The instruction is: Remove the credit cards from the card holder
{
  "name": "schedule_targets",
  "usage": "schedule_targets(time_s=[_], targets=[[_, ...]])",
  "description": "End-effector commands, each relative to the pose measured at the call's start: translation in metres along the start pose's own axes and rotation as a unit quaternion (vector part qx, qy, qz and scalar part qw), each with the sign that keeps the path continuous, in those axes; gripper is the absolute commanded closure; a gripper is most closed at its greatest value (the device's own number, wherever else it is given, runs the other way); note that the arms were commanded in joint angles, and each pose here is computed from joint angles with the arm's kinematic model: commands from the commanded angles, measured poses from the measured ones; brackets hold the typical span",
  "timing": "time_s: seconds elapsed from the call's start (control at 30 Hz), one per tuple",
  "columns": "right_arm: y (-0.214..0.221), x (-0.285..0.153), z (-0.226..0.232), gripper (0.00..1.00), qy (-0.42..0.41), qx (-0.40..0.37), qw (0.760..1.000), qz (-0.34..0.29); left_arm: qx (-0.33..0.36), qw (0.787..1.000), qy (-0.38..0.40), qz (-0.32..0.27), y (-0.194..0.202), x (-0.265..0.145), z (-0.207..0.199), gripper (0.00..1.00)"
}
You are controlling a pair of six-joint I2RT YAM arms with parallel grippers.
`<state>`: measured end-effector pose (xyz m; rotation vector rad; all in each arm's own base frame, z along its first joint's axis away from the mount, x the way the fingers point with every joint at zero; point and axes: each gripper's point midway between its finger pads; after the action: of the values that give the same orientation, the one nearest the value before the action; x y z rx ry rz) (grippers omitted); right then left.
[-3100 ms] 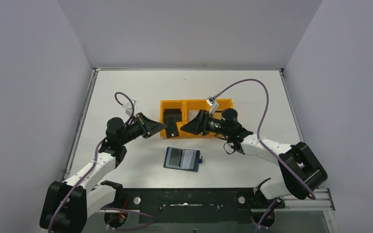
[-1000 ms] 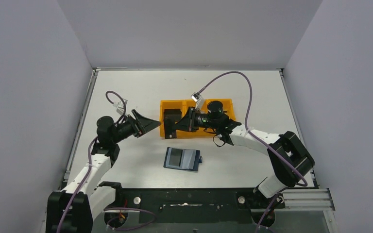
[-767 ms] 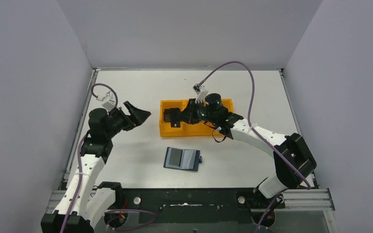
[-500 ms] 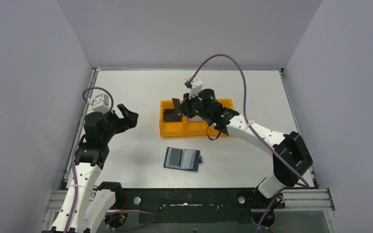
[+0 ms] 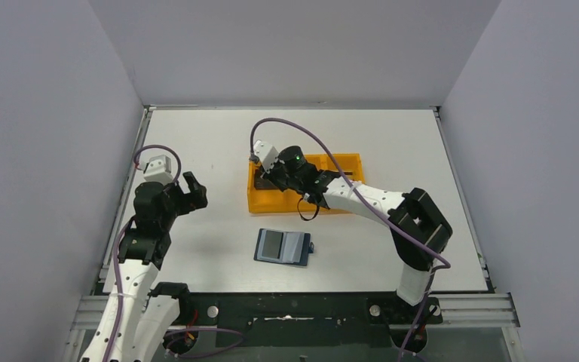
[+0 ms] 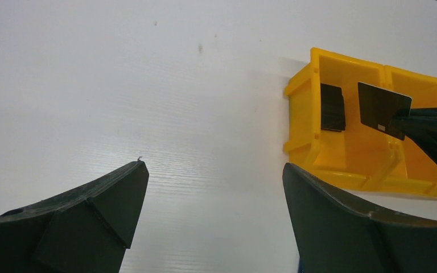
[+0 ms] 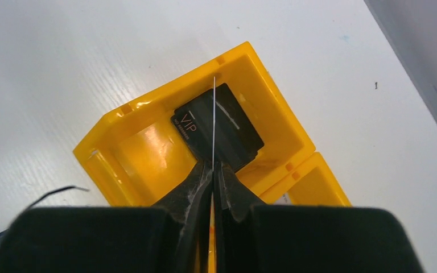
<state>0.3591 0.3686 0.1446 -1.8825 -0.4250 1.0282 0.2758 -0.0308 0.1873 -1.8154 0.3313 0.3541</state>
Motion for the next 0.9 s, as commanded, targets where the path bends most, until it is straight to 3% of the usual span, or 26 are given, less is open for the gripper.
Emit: schedule_targets(time_s=[0.0, 0.23, 0.87], targets=[[-0.028, 0.005, -0.022, 1.0, 0.028, -0.088, 0.996, -0.021, 0.012, 0.999, -0.034, -0.035, -0.018, -0.002, 0.012, 0.1], [-0.017, 0.024, -0.037, 1.0, 0.052, -0.156, 0.986, 0.023, 0.01, 0.997, -0.06, -0.05, -0.024, -0.008, 0.022, 0.09], [0.006, 0.054, -0.03, 1.0, 0.06, -0.215, 0.971, 0.083, 0.007, 0.996, -0.069, -0.054, -0.025, -0.011, 0.025, 0.09]])
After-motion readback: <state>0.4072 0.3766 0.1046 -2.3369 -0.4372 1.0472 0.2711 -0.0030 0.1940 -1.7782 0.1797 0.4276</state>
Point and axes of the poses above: each gripper's point midway between its finger pads, its own x axis out along the fingers, its own z axis along the line the jaws close on, y = z × x, and after that the axes turned 2 degrees about x, right-handed
